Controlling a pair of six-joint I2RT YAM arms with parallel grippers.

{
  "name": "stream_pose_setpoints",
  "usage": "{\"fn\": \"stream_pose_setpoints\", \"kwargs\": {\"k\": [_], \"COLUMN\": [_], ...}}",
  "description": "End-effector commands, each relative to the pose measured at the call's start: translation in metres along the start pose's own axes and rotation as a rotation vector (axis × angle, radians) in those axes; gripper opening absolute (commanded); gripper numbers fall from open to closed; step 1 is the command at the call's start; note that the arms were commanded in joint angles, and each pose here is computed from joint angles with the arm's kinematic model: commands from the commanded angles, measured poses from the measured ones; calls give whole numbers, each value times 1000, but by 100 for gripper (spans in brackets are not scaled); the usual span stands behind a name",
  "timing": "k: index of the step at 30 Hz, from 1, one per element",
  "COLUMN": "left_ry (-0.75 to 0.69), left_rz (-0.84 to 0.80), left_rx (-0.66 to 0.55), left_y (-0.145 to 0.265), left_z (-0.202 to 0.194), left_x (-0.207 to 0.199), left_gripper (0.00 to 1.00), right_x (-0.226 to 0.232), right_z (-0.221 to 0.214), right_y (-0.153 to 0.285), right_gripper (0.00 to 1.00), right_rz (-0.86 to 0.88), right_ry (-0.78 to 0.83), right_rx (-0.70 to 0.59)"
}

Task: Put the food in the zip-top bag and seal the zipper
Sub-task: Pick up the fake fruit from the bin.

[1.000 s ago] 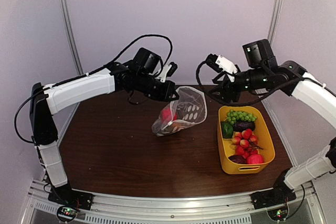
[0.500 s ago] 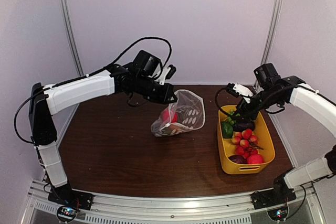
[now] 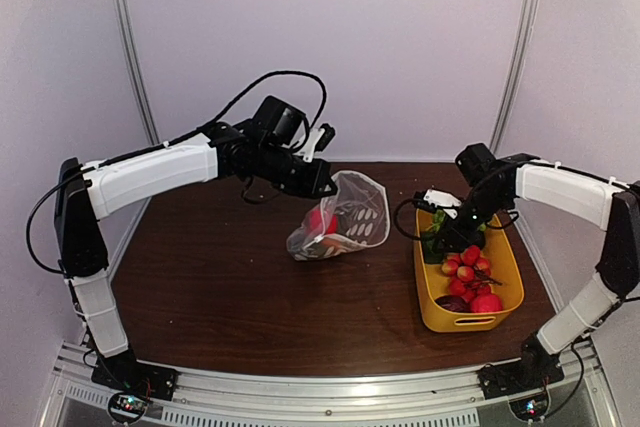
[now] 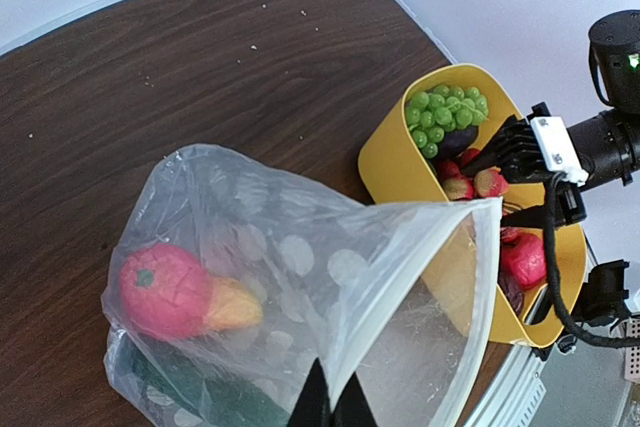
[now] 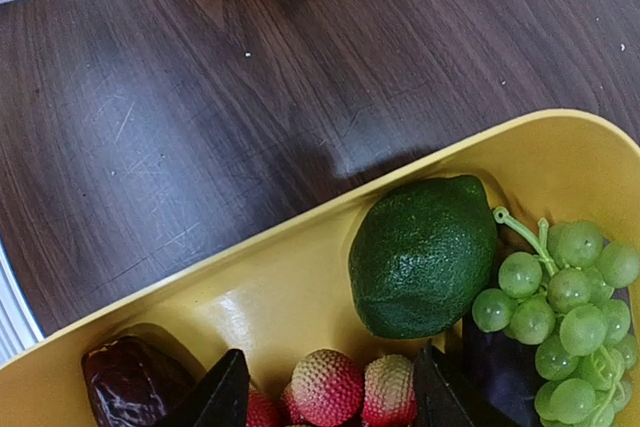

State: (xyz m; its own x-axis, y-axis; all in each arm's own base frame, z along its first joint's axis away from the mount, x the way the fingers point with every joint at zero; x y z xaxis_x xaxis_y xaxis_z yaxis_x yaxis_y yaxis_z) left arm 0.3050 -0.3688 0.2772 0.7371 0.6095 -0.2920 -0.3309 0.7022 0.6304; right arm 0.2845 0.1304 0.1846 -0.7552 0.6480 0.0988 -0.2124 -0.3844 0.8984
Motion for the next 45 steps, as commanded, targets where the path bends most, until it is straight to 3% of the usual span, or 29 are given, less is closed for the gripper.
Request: {"fn": "stream_pose_setpoints", "kwargs": {"k": [1,23,27,33,45], "left_ry": [-22,-12,-13,-12,-16], "left_rz": [11,5,3,-2,-3], "left_rx": [-52,-36,-39,-35,-34], "left_y": [18,14,13,11,7], "left_z": [12,8,9,9,9], "left_x": [1,6,6,6,8], "left_gripper": [0,0,0,0,0], "right_x": [-9,-39,-41,-41,0], "right_z": [-3,-9,-8,0,2], "right_y": [-11,-66,-62,-46,39], "right_gripper": [57,68,61,39,33], "right_rz": [-41,-155,-190,-241,-177], "right_ry": [32,55,52,45,25], "right_rx": [26,84,54,-15,-143]}}
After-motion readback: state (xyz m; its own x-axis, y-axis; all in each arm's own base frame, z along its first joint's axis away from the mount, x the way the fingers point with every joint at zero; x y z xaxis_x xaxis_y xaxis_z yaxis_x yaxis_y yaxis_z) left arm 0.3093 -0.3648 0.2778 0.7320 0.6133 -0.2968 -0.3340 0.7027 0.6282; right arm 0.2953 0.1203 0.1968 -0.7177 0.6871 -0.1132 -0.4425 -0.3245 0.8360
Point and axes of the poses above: each gripper's point midway between its finger pads, its own y axis back along the fingers, its own x axis along the line the jaws close on, z = x × y, the point moved 7 cm from there along y, back along the fingers, and after that the axes turned 10 degrees about -y, right-handed, at the moved point
